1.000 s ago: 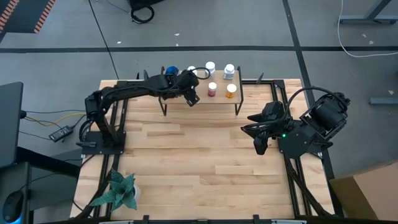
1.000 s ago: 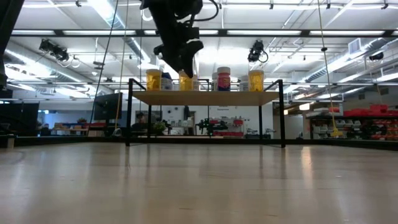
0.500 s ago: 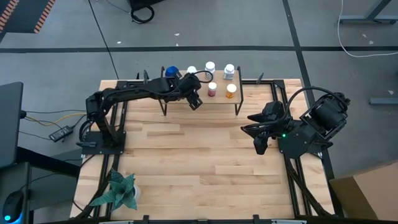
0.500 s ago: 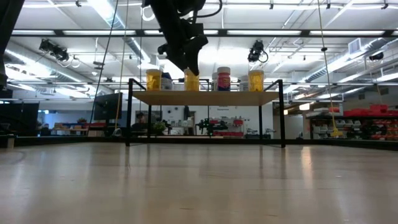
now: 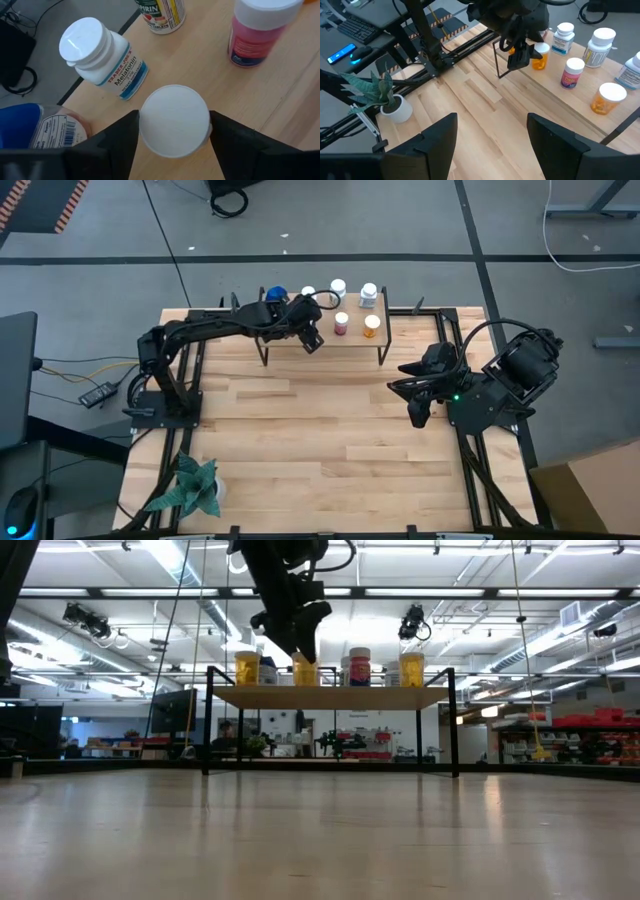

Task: Pick and place medicine bottles onto shelf by color
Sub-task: Put the orange pill bottle on the shelf

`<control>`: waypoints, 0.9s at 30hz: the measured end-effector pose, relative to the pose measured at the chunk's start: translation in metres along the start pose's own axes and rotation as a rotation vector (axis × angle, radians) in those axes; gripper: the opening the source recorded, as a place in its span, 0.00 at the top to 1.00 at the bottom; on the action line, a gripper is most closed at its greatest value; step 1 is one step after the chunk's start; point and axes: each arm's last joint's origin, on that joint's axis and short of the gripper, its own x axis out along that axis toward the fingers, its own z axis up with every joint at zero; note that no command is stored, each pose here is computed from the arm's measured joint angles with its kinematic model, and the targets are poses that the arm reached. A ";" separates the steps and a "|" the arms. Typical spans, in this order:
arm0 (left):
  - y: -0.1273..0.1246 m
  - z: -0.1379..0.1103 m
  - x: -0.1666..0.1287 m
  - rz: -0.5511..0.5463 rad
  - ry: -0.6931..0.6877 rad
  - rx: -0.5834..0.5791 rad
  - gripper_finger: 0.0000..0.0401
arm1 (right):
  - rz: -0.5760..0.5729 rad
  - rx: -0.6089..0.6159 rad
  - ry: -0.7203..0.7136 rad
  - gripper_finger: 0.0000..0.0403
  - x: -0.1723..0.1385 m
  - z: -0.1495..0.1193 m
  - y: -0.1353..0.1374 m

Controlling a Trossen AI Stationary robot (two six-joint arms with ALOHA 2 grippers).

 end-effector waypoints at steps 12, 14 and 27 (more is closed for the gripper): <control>0.001 0.000 -0.012 -0.066 -0.006 -0.023 0.34 | -0.005 -0.013 -0.010 0.39 0.000 0.000 0.000; 0.003 0.000 -0.014 -0.059 -0.009 -0.025 0.33 | -0.005 -0.013 -0.010 0.39 0.000 0.000 0.000; 0.006 0.001 -0.012 -0.045 -0.008 -0.030 0.32 | -0.005 -0.013 -0.010 0.39 0.000 0.000 0.000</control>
